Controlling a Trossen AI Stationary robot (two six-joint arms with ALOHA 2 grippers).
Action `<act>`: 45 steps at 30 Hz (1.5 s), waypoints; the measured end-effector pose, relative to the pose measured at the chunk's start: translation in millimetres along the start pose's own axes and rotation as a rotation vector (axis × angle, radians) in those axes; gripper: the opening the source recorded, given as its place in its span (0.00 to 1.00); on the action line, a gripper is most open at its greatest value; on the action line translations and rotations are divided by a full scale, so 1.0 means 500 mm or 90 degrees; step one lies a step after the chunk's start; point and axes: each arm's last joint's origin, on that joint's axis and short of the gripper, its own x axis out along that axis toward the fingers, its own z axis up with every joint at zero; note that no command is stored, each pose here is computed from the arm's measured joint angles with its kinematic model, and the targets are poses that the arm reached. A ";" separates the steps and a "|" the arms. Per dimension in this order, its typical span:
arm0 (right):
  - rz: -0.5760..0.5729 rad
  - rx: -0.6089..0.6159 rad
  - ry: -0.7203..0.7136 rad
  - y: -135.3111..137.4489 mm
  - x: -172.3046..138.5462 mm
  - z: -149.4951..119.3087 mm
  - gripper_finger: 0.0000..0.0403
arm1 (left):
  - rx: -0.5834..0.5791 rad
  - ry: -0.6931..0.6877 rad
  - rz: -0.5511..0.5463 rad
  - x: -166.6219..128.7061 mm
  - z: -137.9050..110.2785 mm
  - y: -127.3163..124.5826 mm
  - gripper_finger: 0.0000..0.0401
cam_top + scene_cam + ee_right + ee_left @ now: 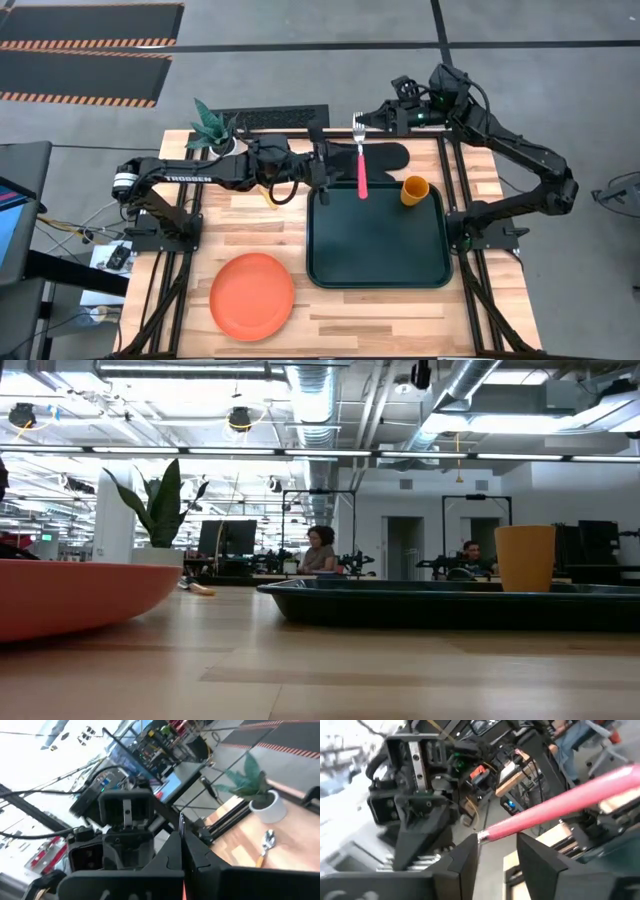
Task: Pick and place plate/cup/fork/spoon on tray
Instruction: Put the pink fork in the middle left of the green serving tray
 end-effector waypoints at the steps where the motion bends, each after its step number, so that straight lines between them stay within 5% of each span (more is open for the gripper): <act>1: -0.004 -0.001 -0.004 -0.003 -0.003 0.003 0.01 | -0.023 0.009 -0.003 -0.006 0.001 0.002 0.35; 9: -0.067 -0.024 0.047 -0.041 -0.022 -0.003 0.01 | -0.213 0.103 -0.005 -0.063 0.007 0.029 0.39; 16: -0.051 0.017 0.121 -0.096 0.023 -0.104 0.01 | -0.292 0.147 0.010 -0.124 0.015 0.066 0.36; 28: -0.063 0.116 0.041 -0.194 0.051 -0.355 0.01 | -0.343 0.167 0.028 -0.160 0.014 0.092 0.34; 45: -0.158 0.152 0.033 -0.209 0.010 -0.536 0.01 | -0.353 0.175 0.025 -0.159 0.011 0.090 0.34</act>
